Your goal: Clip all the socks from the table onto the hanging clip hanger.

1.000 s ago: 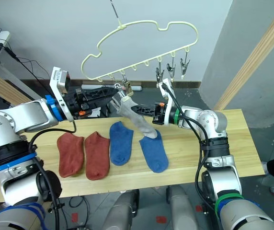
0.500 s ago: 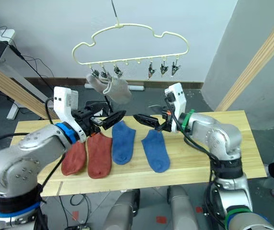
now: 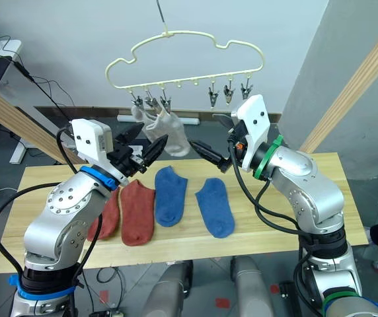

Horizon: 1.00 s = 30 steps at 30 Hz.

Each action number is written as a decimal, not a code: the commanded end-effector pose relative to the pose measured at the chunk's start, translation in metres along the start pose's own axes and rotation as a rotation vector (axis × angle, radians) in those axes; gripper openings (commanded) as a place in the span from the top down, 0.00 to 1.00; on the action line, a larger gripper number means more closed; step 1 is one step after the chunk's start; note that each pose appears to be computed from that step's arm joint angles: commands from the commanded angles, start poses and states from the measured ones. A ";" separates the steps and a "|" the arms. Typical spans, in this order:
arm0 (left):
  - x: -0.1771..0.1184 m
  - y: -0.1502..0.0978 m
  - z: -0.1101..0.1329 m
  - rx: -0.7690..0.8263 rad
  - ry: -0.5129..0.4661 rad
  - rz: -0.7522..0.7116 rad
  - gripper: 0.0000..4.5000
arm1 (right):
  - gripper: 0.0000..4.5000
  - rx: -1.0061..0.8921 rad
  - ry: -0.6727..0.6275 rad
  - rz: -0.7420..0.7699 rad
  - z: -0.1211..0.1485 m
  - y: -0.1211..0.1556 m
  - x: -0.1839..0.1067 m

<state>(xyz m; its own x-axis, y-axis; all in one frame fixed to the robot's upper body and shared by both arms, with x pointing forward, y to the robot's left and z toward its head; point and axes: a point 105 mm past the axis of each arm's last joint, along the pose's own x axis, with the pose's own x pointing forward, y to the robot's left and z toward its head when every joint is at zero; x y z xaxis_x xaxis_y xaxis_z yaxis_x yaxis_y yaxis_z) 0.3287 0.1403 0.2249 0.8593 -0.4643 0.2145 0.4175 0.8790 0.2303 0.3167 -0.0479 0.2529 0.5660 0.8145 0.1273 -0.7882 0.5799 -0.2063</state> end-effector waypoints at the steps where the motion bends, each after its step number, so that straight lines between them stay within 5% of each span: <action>1: 0.002 0.000 0.010 0.034 -0.053 0.012 0.33 | 0.00 -0.056 -0.051 0.007 0.016 0.003 0.000; 4: 0.004 0.000 0.010 0.021 -0.066 0.018 0.33 | 0.00 -0.092 -0.058 0.016 0.019 0.005 0.000; 9: 0.006 -0.007 0.009 0.013 -0.070 0.000 0.57 | 0.00 -0.120 -0.067 0.025 0.021 0.008 0.002; 30: 0.036 0.004 0.005 0.044 -0.122 0.095 0.57 | 0.00 -0.141 -0.072 0.082 0.023 0.019 0.009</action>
<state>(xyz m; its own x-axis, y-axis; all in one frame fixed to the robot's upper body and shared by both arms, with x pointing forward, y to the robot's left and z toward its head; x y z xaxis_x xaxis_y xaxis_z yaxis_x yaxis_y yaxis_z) 0.3629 0.1276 0.2270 0.8696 -0.3922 0.2998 0.3289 0.9132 0.2406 0.3110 -0.0337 0.2607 0.5182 0.8445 0.1355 -0.7884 0.5330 -0.3072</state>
